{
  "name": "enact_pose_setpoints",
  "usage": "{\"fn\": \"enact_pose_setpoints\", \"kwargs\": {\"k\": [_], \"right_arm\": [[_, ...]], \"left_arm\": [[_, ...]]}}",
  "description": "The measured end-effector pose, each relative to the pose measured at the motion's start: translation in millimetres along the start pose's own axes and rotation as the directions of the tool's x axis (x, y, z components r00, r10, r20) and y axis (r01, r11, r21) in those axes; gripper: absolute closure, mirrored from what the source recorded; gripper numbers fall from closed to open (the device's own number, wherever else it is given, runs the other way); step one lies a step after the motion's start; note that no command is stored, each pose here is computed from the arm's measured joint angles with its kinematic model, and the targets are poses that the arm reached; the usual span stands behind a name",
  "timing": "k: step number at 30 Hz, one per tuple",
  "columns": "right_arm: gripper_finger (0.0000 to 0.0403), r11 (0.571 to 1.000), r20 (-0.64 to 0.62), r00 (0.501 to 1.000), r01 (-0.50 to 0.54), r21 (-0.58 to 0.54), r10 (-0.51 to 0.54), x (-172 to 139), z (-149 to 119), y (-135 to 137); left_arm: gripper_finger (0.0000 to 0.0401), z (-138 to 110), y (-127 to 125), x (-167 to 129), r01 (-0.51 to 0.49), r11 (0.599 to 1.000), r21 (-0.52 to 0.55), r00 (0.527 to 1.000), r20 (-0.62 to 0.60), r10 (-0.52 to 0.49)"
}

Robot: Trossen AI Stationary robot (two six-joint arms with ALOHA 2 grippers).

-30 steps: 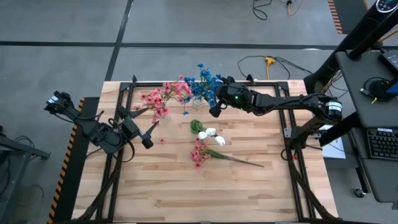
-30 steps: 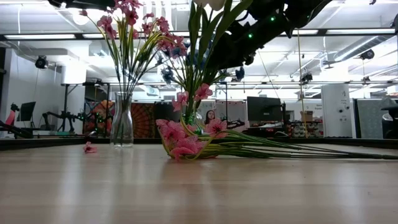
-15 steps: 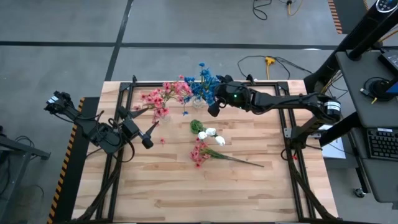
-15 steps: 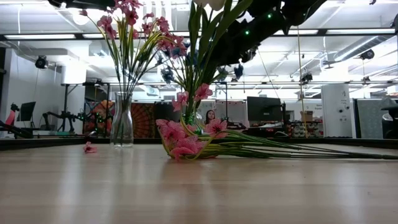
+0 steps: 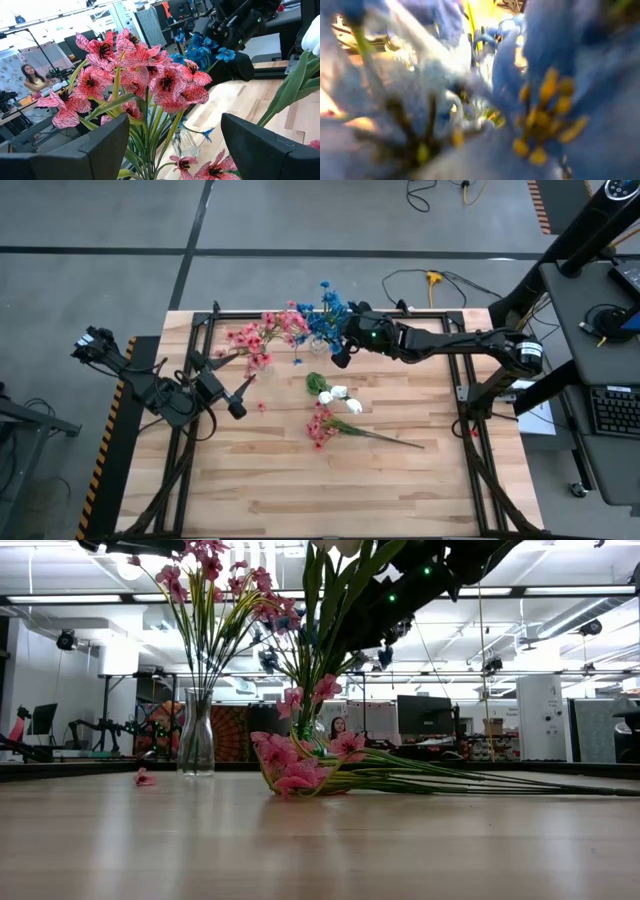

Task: Sort flowers into vase by color
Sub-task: Put the blue flowers into the right transparent vase

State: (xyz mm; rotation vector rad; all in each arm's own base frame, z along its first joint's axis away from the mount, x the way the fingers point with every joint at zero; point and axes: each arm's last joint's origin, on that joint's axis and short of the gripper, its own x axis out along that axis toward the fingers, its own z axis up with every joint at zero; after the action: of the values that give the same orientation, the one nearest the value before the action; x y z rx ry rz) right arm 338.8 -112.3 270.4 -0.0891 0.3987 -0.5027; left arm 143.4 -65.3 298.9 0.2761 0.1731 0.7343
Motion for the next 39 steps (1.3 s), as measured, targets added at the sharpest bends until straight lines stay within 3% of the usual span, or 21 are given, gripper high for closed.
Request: {"fn": "enact_pose_setpoints", "kwargs": {"k": [16, 28, 39], "right_arm": [[0.0045, 0.998, -0.133, 0.991, -0.006, 0.063, 0.014, -11, 27, -5], [0.0044, 0.994, -0.242, 0.970, 0.006, 0.105, 0.019, -28, 46, -11], [0.0044, 0.986, -0.265, 0.964, 0.028, 0.165, 0.017, -52, 58, -17]], "left_arm": [[0.0105, 0, 0, 0, -0.005, 1.000, 0.003, 1.000, -0.001, 0.005], [0.0105, -1, 0, 0, -0.004, 1.000, 0.007, 1.000, -0.002, 0.004], [0.0105, 0, 0, 0, -0.003, 1.000, 0.006, 1.000, -0.002, 0.003]]}}
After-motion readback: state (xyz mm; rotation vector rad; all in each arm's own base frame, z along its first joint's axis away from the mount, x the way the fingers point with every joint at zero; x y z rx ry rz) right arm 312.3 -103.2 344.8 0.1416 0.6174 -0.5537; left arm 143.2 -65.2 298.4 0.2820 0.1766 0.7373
